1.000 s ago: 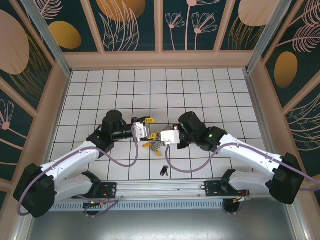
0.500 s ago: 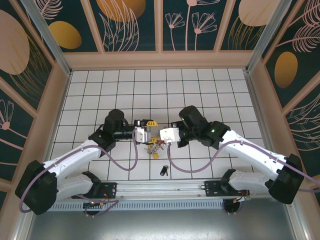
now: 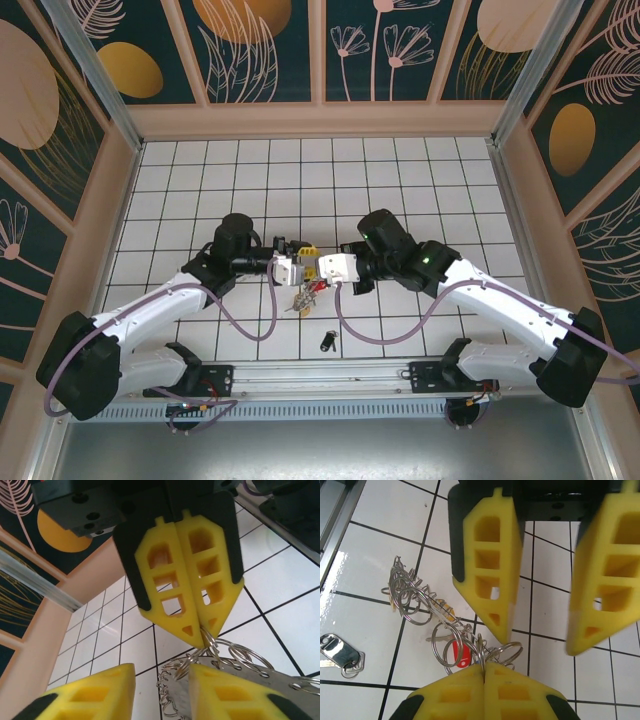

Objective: Put the keys on the keyring

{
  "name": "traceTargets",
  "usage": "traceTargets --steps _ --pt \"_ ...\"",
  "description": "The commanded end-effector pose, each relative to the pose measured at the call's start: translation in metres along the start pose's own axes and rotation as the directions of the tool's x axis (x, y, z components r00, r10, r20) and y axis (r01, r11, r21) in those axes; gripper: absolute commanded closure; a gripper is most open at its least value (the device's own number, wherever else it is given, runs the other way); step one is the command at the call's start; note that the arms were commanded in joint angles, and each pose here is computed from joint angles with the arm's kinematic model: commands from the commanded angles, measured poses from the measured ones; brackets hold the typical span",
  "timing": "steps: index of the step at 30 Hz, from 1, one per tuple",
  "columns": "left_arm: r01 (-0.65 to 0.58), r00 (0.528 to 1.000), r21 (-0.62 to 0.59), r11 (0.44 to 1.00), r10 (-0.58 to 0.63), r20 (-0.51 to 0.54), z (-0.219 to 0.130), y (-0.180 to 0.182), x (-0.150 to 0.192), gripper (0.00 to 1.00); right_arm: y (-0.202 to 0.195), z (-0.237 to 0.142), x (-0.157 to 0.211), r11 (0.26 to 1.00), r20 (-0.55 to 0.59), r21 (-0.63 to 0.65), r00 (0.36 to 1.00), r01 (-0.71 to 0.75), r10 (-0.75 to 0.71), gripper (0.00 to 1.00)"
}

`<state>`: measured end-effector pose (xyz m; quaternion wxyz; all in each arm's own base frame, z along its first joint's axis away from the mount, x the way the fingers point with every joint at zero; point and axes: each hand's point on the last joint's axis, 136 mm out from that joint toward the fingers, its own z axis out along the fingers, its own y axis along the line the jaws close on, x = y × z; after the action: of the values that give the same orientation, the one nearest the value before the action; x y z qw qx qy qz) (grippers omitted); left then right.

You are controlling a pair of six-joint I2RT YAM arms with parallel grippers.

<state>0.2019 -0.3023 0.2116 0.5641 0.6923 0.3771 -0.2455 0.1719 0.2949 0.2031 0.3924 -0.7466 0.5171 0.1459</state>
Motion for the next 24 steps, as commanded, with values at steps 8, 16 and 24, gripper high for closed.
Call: traceTargets --steps 8,16,24 --pt "0.023 0.998 0.116 0.993 -0.03 0.058 0.01 -0.02 0.0 0.72 -0.024 -0.014 -0.023 0.997 0.1 0.081 0.995 -0.015 0.007 1.0" --pt "0.062 0.998 0.053 0.997 -0.063 0.023 0.011 0.002 -0.002 1.0 -0.034 -0.024 -0.02 0.988 0.141 0.128 0.987 -0.088 0.07 1.0" --pt "0.321 0.945 -0.1 0.942 -0.325 -0.023 0.005 0.028 0.002 1.0 -0.042 -0.039 -0.018 0.955 0.255 0.197 0.952 -0.22 0.167 1.0"
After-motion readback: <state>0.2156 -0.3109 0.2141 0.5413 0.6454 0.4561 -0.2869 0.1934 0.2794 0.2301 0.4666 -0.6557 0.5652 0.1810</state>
